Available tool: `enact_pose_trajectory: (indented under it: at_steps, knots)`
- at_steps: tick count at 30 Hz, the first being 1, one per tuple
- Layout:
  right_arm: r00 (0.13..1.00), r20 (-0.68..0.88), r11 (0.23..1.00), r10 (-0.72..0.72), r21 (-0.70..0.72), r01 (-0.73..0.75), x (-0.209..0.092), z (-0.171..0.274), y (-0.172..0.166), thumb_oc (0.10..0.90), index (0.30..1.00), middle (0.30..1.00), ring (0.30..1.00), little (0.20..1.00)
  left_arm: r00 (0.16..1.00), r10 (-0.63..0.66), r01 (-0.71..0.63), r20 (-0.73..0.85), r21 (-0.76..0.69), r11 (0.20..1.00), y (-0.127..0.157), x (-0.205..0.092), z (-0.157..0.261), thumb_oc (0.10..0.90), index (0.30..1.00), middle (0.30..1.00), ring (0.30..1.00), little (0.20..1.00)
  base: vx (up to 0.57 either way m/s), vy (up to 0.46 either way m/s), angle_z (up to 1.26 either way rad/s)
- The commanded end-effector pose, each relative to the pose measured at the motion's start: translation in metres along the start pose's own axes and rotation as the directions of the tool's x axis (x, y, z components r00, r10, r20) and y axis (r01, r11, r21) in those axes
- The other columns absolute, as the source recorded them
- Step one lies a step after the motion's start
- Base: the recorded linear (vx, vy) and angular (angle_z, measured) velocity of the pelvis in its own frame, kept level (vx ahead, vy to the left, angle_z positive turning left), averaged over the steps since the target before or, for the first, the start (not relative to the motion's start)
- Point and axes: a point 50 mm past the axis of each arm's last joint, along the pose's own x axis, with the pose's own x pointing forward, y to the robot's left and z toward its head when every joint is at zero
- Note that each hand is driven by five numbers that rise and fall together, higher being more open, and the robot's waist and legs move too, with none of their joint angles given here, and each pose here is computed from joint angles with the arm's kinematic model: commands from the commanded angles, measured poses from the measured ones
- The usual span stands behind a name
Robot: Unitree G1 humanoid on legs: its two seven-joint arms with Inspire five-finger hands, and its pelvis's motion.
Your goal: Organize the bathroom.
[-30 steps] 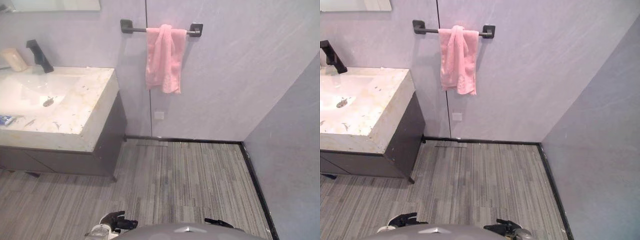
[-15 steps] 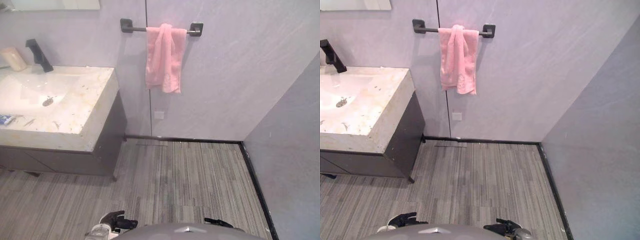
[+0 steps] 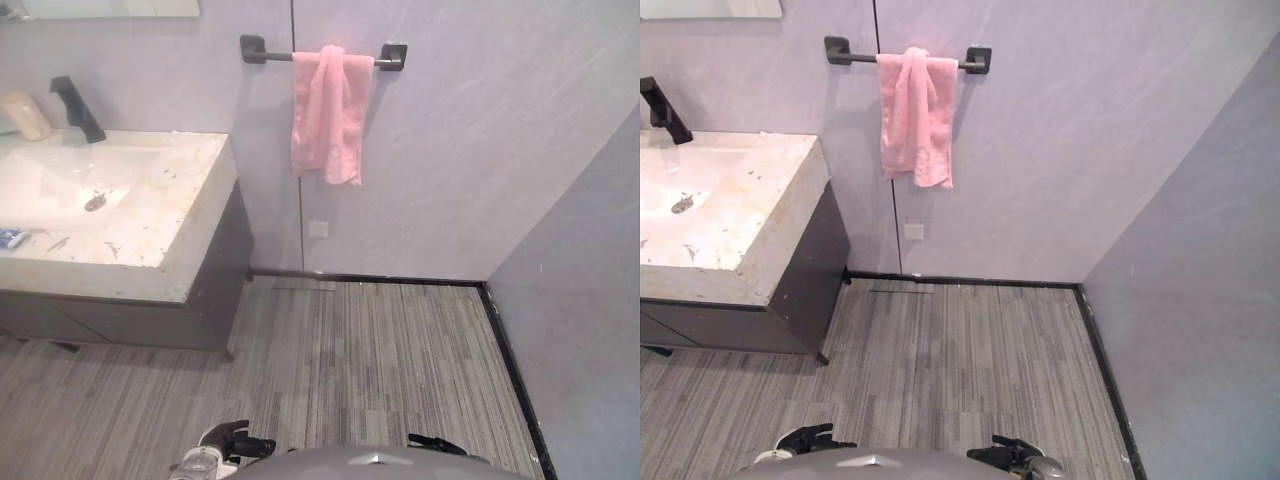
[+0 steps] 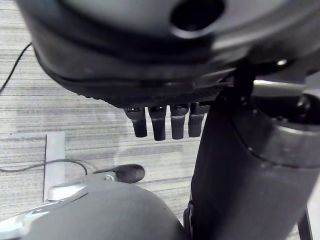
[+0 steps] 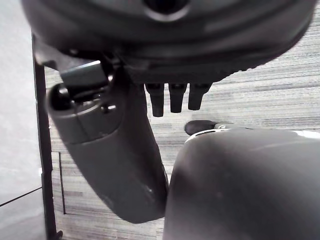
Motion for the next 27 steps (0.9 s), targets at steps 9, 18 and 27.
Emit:
enact_pose_trajectory:
  at_steps: [9, 18, 27]
  knots:
    - [0.914, 0.405, 0.998, 0.018, -0.057, 0.006, -0.006, 0.088, 0.012, 0.800, 0.900, 0.900, 0.900, 0.900, 0.949, 0.063, -0.017, 0.309, -0.149, 0.989, -0.004, 0.001, 0.081, 0.800, 0.900, 0.900, 0.900, 0.900, 0.04, 0.022, -0.01]
    - [0.390, 0.919, 0.996, 0.057, -0.081, 0.046, -0.103, 0.204, 0.050, 0.800, 0.900, 0.900, 0.900, 0.900, 0.535, 0.115, 0.151, 0.837, -0.229, 0.962, -0.005, -0.082, 0.216, 0.800, 0.900, 0.900, 0.900, 0.900, 0.23, -0.185, 0.18]
    - [-0.023, 0.998, 0.992, 0.063, -0.060, 0.108, -0.172, 0.227, 0.053, 0.800, 0.900, 0.900, 0.900, 0.900, 0.148, 0.242, 0.133, 0.959, -0.262, 0.956, 0.006, -0.162, 0.244, 0.800, 0.900, 0.900, 0.900, 0.900, 0.30, -0.220, 0.34]
